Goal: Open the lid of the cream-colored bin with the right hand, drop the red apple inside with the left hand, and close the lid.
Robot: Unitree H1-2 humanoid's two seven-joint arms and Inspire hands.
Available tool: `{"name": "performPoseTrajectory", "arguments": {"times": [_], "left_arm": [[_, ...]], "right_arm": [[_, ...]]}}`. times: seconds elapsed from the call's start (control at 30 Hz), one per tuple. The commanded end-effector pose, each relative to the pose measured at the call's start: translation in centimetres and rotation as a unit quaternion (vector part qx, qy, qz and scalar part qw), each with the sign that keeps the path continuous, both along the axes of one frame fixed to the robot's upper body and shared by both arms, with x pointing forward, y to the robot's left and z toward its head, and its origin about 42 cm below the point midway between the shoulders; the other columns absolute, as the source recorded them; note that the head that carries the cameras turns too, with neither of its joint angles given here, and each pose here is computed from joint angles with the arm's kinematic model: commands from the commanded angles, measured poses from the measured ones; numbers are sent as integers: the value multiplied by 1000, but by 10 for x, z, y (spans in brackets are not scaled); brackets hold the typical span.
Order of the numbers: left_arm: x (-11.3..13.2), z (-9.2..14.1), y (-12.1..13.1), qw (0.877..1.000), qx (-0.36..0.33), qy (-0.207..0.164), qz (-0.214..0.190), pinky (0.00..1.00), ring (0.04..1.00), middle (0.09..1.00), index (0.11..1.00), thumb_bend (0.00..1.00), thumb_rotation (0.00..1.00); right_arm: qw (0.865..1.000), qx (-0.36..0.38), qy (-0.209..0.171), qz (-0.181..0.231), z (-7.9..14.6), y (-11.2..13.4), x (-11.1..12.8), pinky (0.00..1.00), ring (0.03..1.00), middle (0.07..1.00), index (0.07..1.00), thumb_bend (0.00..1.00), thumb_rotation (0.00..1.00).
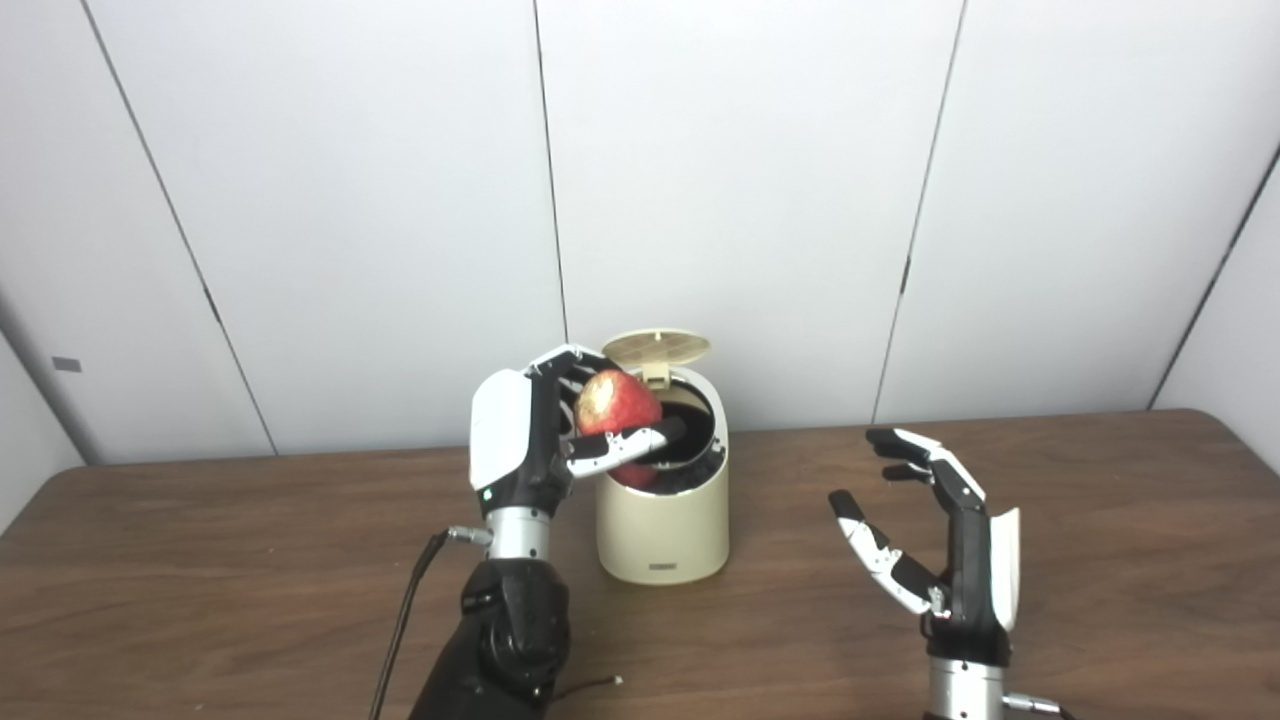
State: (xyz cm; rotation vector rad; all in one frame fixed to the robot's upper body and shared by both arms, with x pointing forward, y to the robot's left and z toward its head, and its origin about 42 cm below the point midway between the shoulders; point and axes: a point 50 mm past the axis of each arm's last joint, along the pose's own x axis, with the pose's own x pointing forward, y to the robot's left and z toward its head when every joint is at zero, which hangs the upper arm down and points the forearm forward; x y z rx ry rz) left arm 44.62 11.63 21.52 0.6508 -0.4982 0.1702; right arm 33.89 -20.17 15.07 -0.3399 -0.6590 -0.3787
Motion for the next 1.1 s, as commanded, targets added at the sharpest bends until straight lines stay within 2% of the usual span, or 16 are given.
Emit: {"name": "performPoseTrajectory", "arguments": {"times": [0.0, 0.5, 0.73, 0.77, 0.8, 0.83, 0.93, 1.07], "left_arm": [[7, 22, -13, 999, -9, -43, -8, 254, 377, 455, 511, 500, 0], [17, 16, -13, 999, -2, -32, -8, 277, 396, 467, 507, 503, 0], [14, 14, -11, 999, -5, -8, -36, 344, 410, 474, 498, 522, 0], [13, 14, -10, 999, -5, -4, -41, 355, 418, 479, 497, 756, 121], [12, 14, -9, 999, -5, 0, -44, 366, 428, 486, 500, 876, 206], [11, 13, -9, 999, -5, 3, -48, 379, 440, 494, 507, 950, 275], [8, 14, -7, 998, -5, 10, -56, 424, 486, 528, 540, 996, 375], [7, 14, -5, 998, -3, 10, -60, 442, 506, 546, 562, 1000, 393]], "right_arm": [[999, 7, 49, 7, -35, 7, -18, 557, 660, 676, 639, 289, 233], [999, 4, 47, 4, -35, 9, -18, 551, 656, 676, 642, 291, 273], [999, 5, 49, 5, -35, 9, -18, 556, 658, 677, 641, 290, 292], [999, 4, 49, 5, -35, 9, -19, 553, 657, 677, 640, 286, 285], [999, 4, 49, 5, -34, 9, -19, 553, 657, 676, 638, 286, 281], [999, 4, 49, 6, -34, 9, -19, 554, 657, 676, 638, 287, 281], [999, 4, 48, 7, -34, 9, -19, 558, 659, 677, 640, 289, 282], [999, 4, 50, 7, -35, 9, -18, 556, 659, 677, 640, 286, 252]]}}
